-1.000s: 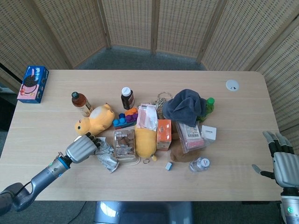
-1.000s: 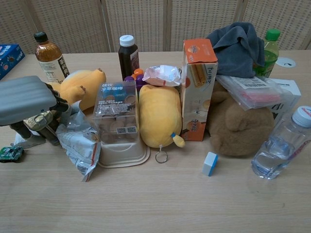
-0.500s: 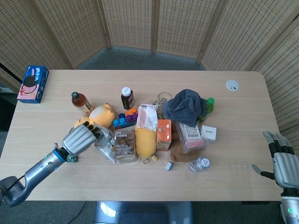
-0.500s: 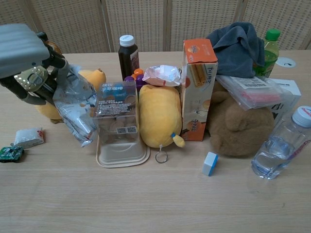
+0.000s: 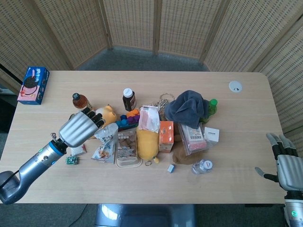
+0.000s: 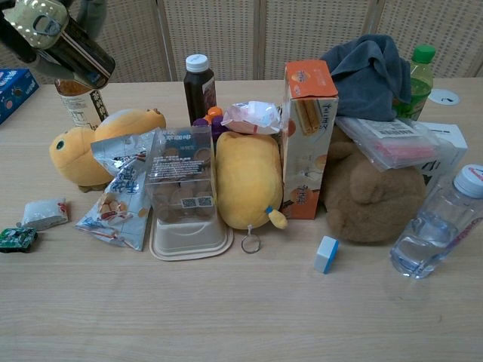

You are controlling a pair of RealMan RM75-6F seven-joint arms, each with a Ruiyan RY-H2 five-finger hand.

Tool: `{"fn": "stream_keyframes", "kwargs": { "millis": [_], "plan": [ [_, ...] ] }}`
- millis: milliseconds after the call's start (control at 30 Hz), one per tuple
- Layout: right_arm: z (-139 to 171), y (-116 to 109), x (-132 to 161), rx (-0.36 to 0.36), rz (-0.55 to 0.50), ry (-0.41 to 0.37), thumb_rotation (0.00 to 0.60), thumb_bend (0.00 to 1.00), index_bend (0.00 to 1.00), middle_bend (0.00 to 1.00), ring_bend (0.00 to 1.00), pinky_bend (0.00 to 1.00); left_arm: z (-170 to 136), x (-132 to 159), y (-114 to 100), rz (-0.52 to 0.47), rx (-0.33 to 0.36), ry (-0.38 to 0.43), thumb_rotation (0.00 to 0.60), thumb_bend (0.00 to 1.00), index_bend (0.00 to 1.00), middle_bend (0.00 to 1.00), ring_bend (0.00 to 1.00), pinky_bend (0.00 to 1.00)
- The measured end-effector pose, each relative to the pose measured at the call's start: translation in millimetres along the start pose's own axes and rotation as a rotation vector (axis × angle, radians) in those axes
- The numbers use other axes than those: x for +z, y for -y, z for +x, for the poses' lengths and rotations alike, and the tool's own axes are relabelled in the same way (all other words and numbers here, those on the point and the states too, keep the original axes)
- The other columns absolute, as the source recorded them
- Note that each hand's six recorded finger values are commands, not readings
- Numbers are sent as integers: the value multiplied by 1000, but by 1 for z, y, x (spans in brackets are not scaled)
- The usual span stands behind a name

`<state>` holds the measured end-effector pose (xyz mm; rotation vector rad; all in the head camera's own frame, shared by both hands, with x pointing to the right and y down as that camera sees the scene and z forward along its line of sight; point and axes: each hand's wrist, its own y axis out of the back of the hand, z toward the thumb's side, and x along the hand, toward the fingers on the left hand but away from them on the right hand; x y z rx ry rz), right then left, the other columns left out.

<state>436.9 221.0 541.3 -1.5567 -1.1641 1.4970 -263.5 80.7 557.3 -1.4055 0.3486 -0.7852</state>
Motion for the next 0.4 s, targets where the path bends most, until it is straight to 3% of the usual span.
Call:
{"fn": "stream_keyframes", "kwargs": {
  "millis": [400],
  "plan": [
    [0, 2, 0, 4, 6, 2, 600, 0, 0, 0, 0, 0, -1, -8, -5, 20, -2, -11, 600, 0, 830, 936, 707, 783]
  ]
}}
